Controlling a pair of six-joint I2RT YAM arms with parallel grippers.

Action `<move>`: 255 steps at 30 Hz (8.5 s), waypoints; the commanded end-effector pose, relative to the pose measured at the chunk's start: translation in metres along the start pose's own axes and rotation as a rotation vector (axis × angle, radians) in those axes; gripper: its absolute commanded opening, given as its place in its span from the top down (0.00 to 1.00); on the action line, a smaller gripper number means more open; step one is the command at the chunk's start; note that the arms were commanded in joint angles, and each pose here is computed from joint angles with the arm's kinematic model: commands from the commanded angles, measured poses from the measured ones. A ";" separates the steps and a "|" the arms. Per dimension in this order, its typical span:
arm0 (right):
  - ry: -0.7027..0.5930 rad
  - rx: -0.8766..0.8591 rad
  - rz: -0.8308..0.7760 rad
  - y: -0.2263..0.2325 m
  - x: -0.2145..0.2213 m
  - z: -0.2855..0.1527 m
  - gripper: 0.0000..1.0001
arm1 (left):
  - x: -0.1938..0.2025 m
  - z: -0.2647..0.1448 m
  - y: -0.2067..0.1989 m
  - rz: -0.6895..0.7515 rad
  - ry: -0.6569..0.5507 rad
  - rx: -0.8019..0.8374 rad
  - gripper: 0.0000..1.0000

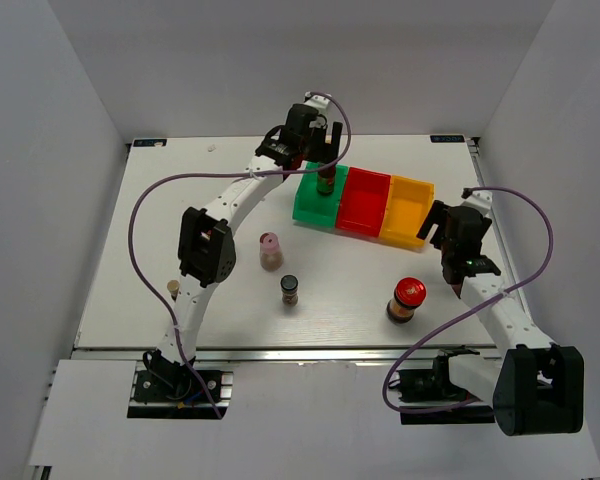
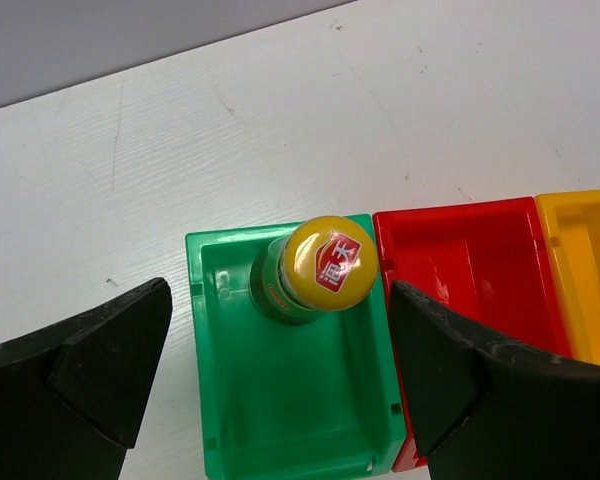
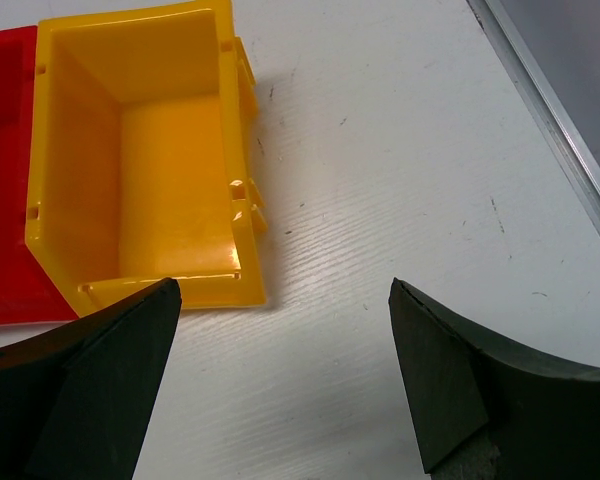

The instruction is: Organize the condiment bottles

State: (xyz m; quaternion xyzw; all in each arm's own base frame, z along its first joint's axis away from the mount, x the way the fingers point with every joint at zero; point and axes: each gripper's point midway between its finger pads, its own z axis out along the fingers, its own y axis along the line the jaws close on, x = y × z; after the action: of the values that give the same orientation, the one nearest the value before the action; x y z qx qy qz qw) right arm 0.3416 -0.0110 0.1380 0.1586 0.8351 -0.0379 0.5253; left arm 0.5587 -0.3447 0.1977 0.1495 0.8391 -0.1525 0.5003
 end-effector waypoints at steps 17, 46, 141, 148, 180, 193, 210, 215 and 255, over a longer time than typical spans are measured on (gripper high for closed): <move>-0.147 -0.735 -0.270 0.175 -0.061 -0.103 0.11 | -0.019 -0.160 0.048 -0.171 -0.142 -0.160 0.02; -0.061 -0.759 -0.417 0.265 0.010 -0.118 0.11 | 0.218 -0.430 0.151 -0.738 0.193 -0.843 0.02; -0.189 -0.098 -0.012 0.045 -0.038 -0.050 0.11 | -0.062 -0.130 0.017 -0.180 -0.062 -0.064 1.00; -0.187 -0.086 0.002 0.038 -0.039 -0.047 0.11 | -0.047 -0.099 -0.001 -0.112 -0.012 -0.019 1.00; -0.158 -0.064 0.022 0.028 -0.033 -0.043 0.11 | 0.032 -0.037 -0.024 0.038 0.160 -0.034 0.57; -0.146 -0.078 0.007 0.030 -0.030 -0.042 0.11 | 0.025 -0.041 -0.029 0.045 0.147 -0.014 0.30; -0.015 -0.300 -0.093 0.067 -0.014 -0.054 0.11 | 0.013 -0.124 -0.004 -0.028 0.085 -0.097 0.02; 0.165 -0.318 -0.141 0.074 0.012 -0.064 0.10 | 0.023 -0.164 0.031 -0.154 0.043 -0.169 0.02; 0.515 -0.072 -0.224 0.051 0.091 -0.146 0.57 | 0.067 -0.247 0.188 -0.486 -0.111 -0.453 0.02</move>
State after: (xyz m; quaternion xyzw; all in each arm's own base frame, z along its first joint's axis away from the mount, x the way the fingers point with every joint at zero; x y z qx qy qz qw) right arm 0.1938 0.0819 0.1136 0.0540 0.9557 -0.0534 0.2845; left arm 0.4098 -0.0687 0.2165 -0.1775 0.8464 -0.0792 0.4958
